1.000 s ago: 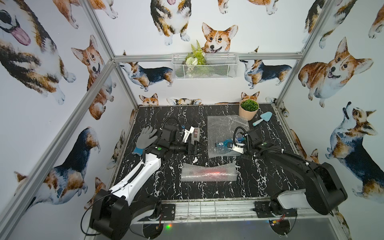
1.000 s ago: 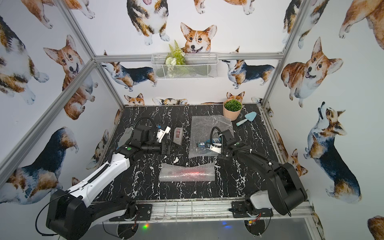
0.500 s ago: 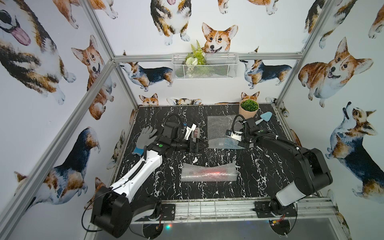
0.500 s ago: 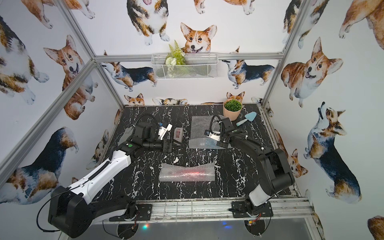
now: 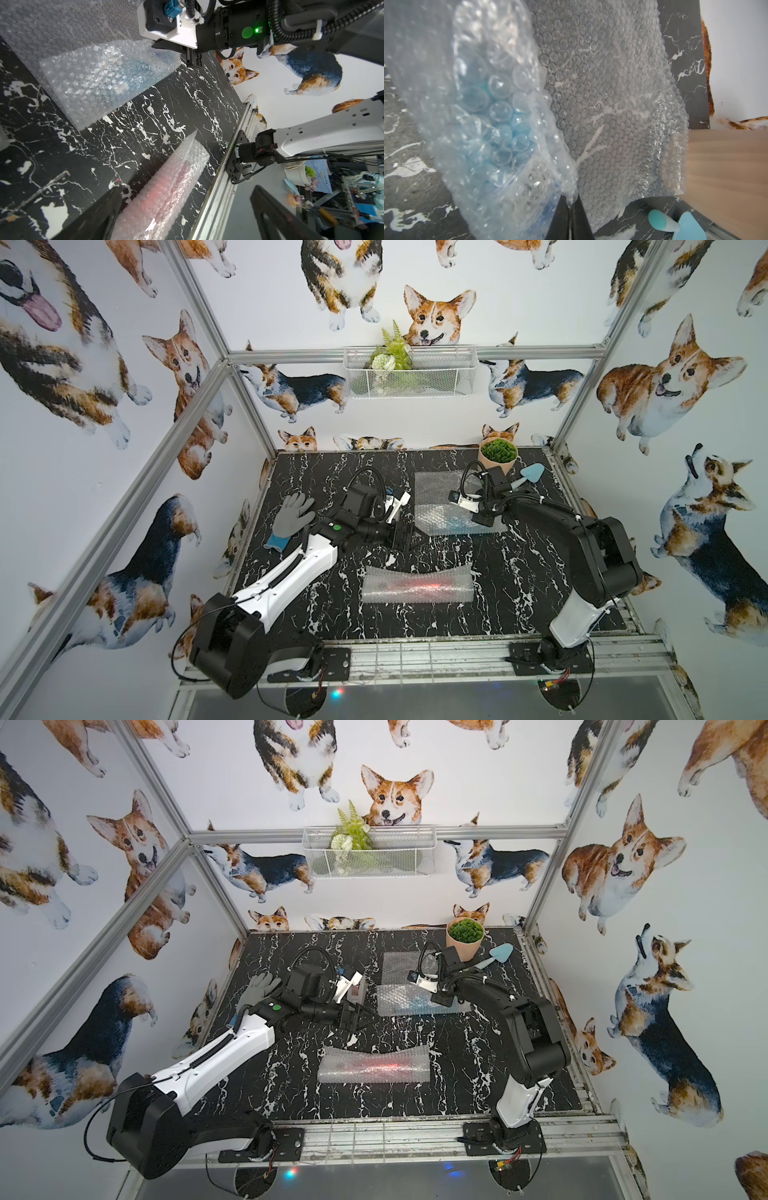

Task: Wrap wine bottles in bubble wrap
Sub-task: Wrap the wine bottle in bubble wrap.

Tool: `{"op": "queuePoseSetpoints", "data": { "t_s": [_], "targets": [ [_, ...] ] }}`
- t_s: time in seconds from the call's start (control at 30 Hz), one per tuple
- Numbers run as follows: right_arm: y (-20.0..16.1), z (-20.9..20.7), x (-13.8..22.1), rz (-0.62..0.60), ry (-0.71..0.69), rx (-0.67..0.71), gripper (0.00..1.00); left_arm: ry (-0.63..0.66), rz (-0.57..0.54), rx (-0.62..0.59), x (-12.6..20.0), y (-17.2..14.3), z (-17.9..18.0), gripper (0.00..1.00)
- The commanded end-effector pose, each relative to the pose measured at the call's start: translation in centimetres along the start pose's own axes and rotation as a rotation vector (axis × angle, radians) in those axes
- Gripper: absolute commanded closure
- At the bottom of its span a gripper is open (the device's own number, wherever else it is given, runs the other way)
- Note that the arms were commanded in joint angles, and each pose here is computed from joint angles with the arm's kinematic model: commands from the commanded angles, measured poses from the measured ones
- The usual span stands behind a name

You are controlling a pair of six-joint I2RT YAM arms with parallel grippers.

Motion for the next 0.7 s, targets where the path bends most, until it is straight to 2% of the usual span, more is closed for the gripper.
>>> {"op": "queuePoseSetpoints", "data": {
  "t_s": [0.0, 0.2, 0.4, 0.6, 0.67],
  "targets": [
    [0.1, 0.5, -0.7, -0.026, 0.054, 0.009, 0.91, 0.028, 0.025, -0.208, -1.0, 0.4, 0.6, 0.03],
    [-0.6, 0.4, -1.6, -0.027, 0.105, -0.035, 0.89, 0.007, 0.095, -0.456, -3.9, 0.4, 0.7, 0.07],
    [-0.9, 0.5, -2.0, -0.044, 0.148, -0.079, 0.84, 0.014, 0.181, -0.606, -7.3, 0.7, 1.0, 0.10],
    [-1.5, 1.0, -2.1, -0.054, 0.199, -0.118, 0.82, -0.019, 0.114, -0.689, -10.3, 1.3, 2.0, 0.13],
    [-1.6, 1.1, -2.1, -0.056, 0.212, -0.128, 0.81, -0.006, 0.124, -0.713, -11.3, 1.7, 2.8, 0.13]
  ]
}}
Point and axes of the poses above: each gripper's point midway between its finger pads, its own x axis back along the fingers, its own z axis along the line the jaws close on, y = z × x, the point moved 5 cm from there along x, back along the fingers, and after that the axes turned 2 degrees about x, right-handed, at the moved point
